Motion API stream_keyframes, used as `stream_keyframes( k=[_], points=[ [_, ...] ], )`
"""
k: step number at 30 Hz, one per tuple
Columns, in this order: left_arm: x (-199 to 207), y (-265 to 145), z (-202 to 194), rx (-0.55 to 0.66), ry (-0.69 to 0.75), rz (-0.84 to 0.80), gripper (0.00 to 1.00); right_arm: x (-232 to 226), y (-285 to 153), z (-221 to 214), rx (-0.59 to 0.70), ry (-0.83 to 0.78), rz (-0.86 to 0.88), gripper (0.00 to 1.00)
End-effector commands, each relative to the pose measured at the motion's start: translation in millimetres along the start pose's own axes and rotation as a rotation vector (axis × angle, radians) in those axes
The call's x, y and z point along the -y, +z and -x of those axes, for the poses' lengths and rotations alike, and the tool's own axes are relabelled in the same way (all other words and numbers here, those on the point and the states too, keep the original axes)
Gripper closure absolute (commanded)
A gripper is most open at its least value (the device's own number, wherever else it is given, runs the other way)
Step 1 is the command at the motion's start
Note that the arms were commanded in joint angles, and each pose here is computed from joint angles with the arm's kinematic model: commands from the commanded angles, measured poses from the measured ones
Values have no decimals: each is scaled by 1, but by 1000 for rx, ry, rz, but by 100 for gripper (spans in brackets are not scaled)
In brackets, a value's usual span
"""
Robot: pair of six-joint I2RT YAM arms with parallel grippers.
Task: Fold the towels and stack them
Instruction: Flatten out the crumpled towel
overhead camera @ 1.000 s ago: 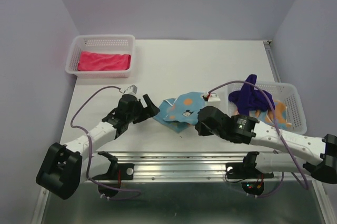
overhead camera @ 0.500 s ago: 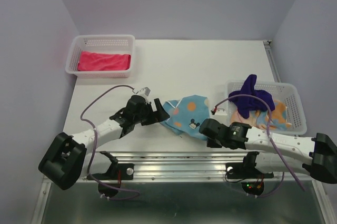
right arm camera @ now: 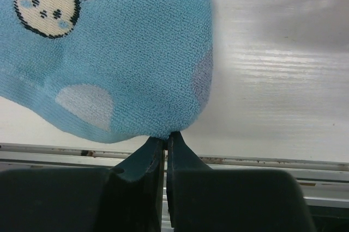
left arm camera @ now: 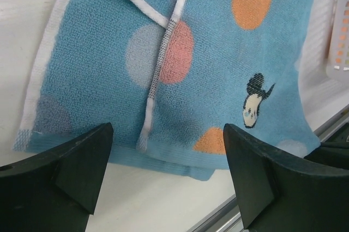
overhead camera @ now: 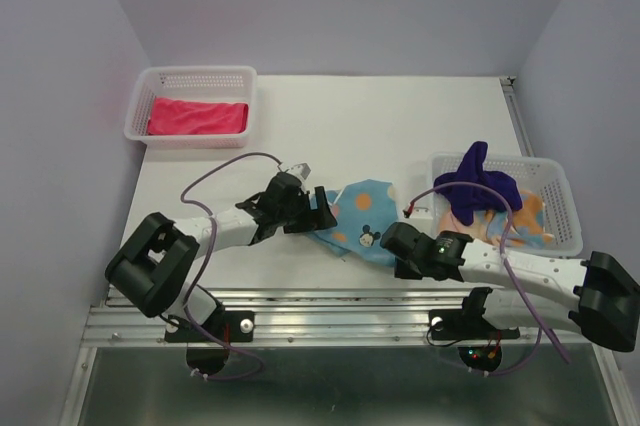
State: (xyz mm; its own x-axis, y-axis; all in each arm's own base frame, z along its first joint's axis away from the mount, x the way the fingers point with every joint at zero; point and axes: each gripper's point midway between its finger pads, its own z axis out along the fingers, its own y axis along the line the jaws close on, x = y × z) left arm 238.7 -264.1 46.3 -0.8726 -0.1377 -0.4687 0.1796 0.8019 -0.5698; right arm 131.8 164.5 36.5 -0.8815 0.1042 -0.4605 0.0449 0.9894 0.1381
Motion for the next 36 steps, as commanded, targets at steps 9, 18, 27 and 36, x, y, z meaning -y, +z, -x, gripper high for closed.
stream_keyframes(
  k=[9, 18, 27, 36],
  points=[
    [19, 3, -18, -72, 3, -103, 16, -5, 11, 0, -3, -10, 25, 99],
    [24, -6, -16, -55, 2, -117, 22, -5, 13, 0, -7, -12, 26, 99],
    [18, 0, -21, -80, -6, -90, 60, -5, 10, 3, 3, -9, 25, 99],
    [37, -12, -5, -30, -12, -146, 100, -17, -12, 33, 97, 15, 67, 99]
  ],
)
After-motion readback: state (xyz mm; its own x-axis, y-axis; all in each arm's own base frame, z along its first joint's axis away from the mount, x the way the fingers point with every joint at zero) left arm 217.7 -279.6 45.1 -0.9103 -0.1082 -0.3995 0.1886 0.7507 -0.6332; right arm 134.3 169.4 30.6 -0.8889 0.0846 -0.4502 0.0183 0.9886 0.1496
